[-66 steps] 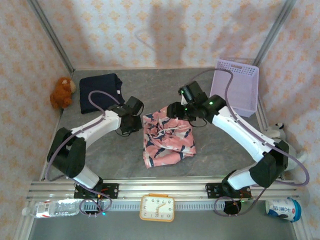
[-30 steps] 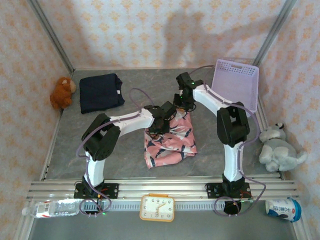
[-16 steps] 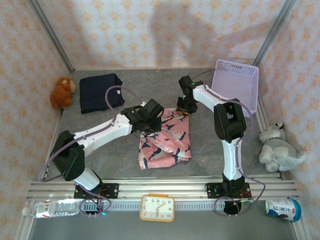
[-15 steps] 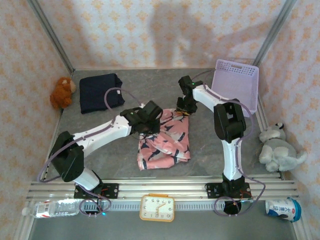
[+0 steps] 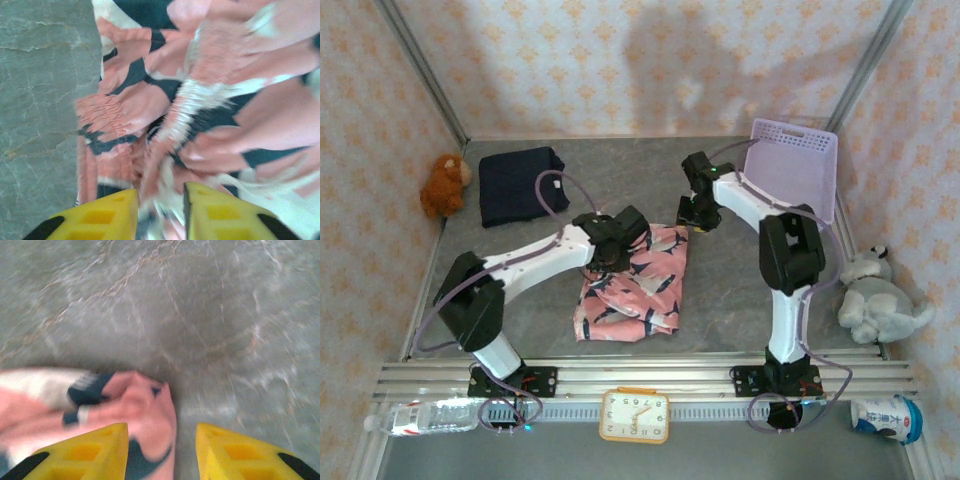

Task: Fold and stack the mixed laundry pile

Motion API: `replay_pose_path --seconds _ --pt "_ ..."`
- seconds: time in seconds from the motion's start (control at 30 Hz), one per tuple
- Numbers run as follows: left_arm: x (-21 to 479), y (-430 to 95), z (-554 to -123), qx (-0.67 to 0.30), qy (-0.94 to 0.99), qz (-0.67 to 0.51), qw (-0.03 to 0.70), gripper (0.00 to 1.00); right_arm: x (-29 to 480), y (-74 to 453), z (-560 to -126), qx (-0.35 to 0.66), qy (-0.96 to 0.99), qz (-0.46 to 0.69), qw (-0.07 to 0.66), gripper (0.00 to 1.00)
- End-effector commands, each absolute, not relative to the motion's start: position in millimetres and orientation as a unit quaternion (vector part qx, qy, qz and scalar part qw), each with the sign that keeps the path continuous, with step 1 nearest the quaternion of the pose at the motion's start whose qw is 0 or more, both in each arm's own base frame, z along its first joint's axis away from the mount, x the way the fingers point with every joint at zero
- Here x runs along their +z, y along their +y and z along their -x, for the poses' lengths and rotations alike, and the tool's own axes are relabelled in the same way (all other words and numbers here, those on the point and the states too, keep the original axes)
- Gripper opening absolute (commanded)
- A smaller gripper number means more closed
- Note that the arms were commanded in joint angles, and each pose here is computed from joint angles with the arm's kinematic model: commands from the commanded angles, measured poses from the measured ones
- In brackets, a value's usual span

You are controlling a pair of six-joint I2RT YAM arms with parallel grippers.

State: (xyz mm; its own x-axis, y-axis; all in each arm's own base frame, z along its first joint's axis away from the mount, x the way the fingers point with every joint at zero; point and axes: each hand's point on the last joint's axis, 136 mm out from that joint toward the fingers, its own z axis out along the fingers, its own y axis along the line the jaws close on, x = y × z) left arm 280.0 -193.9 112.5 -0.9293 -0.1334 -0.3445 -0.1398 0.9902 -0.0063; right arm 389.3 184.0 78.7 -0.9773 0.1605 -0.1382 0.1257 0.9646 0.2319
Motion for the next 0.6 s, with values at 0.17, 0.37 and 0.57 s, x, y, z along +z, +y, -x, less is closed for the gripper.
replay_pose_path --seconds 0.17,0.37,0.57 --pt "98 -216 -268 -0.055 0.987 0.055 0.139 0.28 99 217 -356 0.17 0.983 -0.011 0.067 0.32" --pt "61 -202 -265 0.013 0.993 0.045 0.104 0.27 67 236 -380 0.156 0.986 -0.011 0.05 0.28" --pt "42 -185 -279 0.082 0.992 0.011 0.097 0.26 34 201 -396 0.098 0.991 -0.082 0.038 0.24"
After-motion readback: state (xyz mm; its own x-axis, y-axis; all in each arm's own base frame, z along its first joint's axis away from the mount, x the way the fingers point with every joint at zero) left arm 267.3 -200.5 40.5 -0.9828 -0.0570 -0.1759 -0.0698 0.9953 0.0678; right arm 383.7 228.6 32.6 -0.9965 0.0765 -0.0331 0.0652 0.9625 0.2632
